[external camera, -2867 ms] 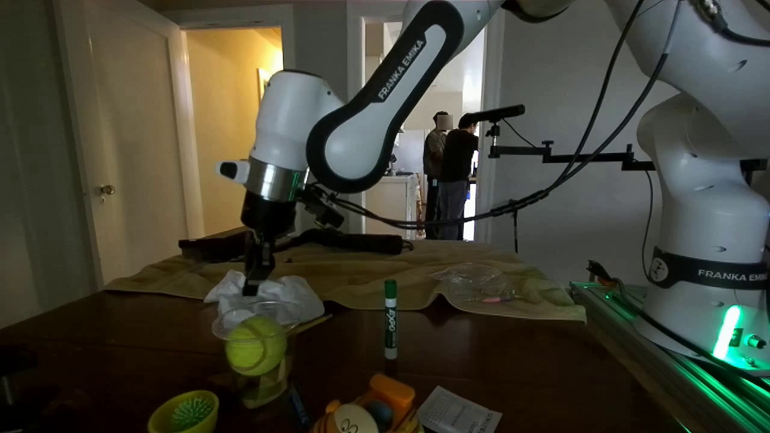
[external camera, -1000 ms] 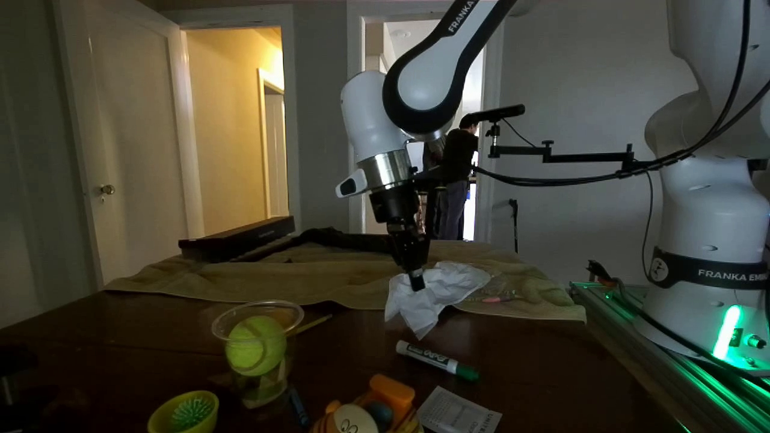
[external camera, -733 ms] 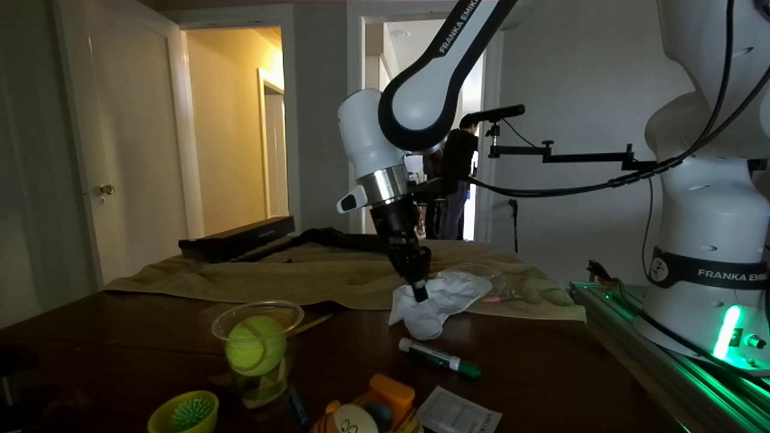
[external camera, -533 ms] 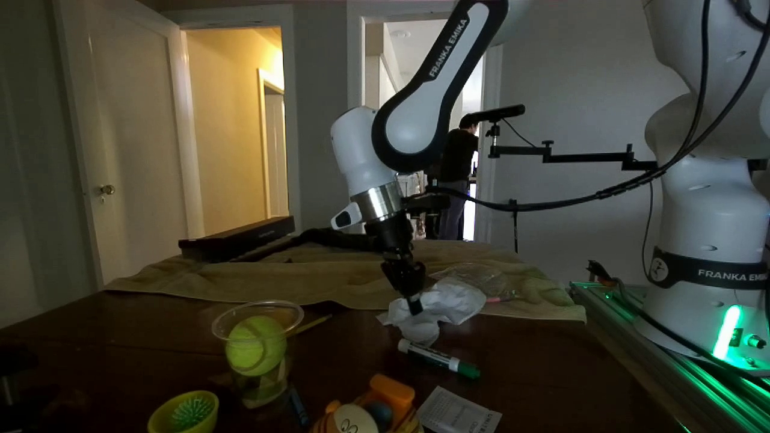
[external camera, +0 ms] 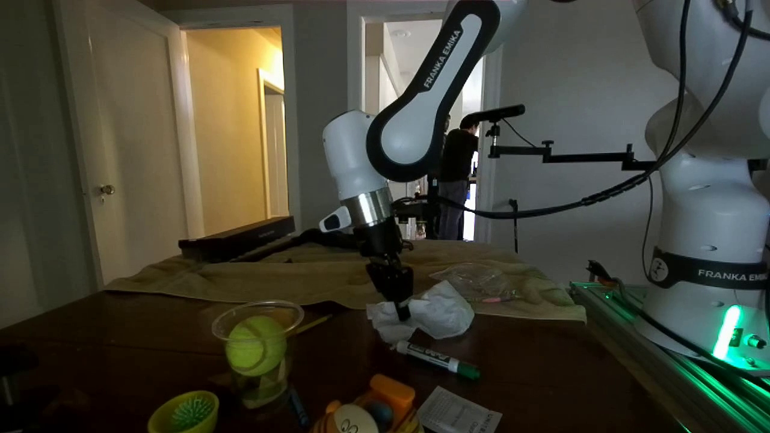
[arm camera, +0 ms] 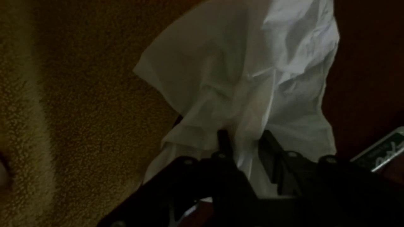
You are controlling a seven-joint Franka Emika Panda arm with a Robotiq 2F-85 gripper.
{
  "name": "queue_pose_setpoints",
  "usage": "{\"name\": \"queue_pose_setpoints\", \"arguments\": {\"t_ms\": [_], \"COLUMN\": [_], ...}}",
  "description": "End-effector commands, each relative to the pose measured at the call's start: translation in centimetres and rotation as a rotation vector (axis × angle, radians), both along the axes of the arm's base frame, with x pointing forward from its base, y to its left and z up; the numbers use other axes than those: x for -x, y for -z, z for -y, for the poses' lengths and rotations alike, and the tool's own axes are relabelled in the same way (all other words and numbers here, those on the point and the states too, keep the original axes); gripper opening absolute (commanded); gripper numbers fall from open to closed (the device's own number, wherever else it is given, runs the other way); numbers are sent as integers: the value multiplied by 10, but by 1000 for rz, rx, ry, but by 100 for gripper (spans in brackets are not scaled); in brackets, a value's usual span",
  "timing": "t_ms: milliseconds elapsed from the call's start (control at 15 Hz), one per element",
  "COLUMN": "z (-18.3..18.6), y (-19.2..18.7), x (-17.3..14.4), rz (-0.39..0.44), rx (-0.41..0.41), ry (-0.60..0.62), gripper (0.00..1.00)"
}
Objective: Use the paper towel to wipe the table
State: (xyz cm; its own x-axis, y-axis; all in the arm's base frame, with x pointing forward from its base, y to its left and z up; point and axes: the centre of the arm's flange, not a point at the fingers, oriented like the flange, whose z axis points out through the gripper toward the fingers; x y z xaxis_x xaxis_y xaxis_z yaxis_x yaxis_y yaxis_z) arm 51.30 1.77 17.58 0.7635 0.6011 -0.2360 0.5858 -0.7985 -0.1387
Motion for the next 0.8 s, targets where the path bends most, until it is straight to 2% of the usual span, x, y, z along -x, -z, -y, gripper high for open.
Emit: {"name": "queue_pose_setpoints", "arguments": {"t_ms": [0,133,333,533,667,733], "z": [-13,-21,-34,-49,-61,-67], "y": [-44,-68,-110,-154,-182,-195], "x": [15,20,23,15,9,4], "rz": [31,55,90,133,190,228], "rx": [-21,-27,15,34,64,41], "ry": [12,22,72,149,209,258], "gripper": [62,74,97,100,100,100]}}
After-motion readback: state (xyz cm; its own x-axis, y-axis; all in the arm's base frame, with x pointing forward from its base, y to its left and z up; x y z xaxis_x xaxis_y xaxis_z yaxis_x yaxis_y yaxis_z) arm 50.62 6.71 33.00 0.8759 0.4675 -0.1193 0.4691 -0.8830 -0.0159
